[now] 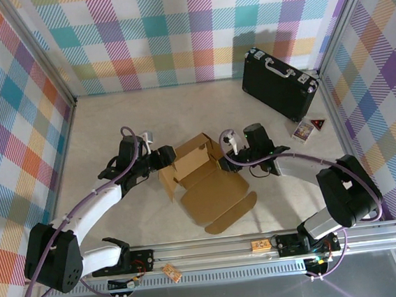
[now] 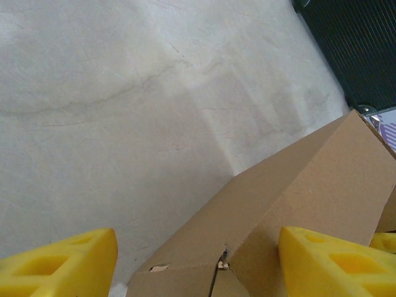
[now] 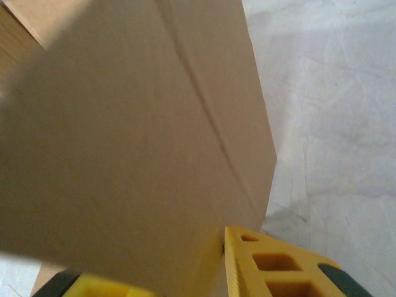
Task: Fold the paper box
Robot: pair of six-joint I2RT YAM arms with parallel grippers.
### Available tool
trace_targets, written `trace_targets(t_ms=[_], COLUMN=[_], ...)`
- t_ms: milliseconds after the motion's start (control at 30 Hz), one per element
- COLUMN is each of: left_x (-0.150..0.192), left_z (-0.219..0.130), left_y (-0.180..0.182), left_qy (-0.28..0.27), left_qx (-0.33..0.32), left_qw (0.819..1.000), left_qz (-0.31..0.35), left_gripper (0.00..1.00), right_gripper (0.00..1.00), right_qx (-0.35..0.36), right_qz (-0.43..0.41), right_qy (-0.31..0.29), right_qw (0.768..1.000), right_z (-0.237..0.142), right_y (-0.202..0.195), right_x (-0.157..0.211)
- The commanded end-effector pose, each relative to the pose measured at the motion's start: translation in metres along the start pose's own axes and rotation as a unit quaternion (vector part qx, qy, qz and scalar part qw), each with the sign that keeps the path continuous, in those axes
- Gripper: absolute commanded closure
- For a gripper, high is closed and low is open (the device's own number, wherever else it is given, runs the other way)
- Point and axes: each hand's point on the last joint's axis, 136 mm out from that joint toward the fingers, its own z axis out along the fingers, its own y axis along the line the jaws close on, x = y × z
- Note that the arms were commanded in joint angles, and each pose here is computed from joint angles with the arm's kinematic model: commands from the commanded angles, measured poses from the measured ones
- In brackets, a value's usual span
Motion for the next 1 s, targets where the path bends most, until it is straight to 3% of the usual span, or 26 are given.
trace_targets(t_ms=[0, 500, 700, 833, 967], left_x=[0.028, 0.061, 0.062, 0.061, 0.060], left_z=[0.001, -0.005, -0.003, -0.003, -0.002], left_y=[0.011, 0.014, 0.016, 0.016, 0.016], left_qy=[0.043, 0.061, 0.063, 0.061, 0.061], left_qx=[-0.018, -0.028, -0.031, -0.033, -0.035], left_qw=[0.999, 0.997, 0.997, 0.997, 0.997], left_qz=[-0.002, 0.030, 0.033, 0.034, 0.036], left_gripper=[0.33, 0.34, 0.35, 0.35, 0.35], right_gripper=[0.69, 0.63, 0.49, 0.34, 0.28], right_qx=[-0.017, -0.001, -0.003, 0.009, 0.046], right_qz=[-0.004, -0.012, -0.012, -0.016, -0.003], right_qy=[-0.012, -0.017, -0.028, -0.058, -0.091], right_qw=[1.000, 1.000, 1.000, 0.998, 0.995], right_z=[-0.005, -0.014, -0.025, -0.041, -0.062], right_y=[0.010, 0.010, 0.016, 0.021, 0.017], right_x=[-0.002, 0.004, 0.000, -0.009, -0.018])
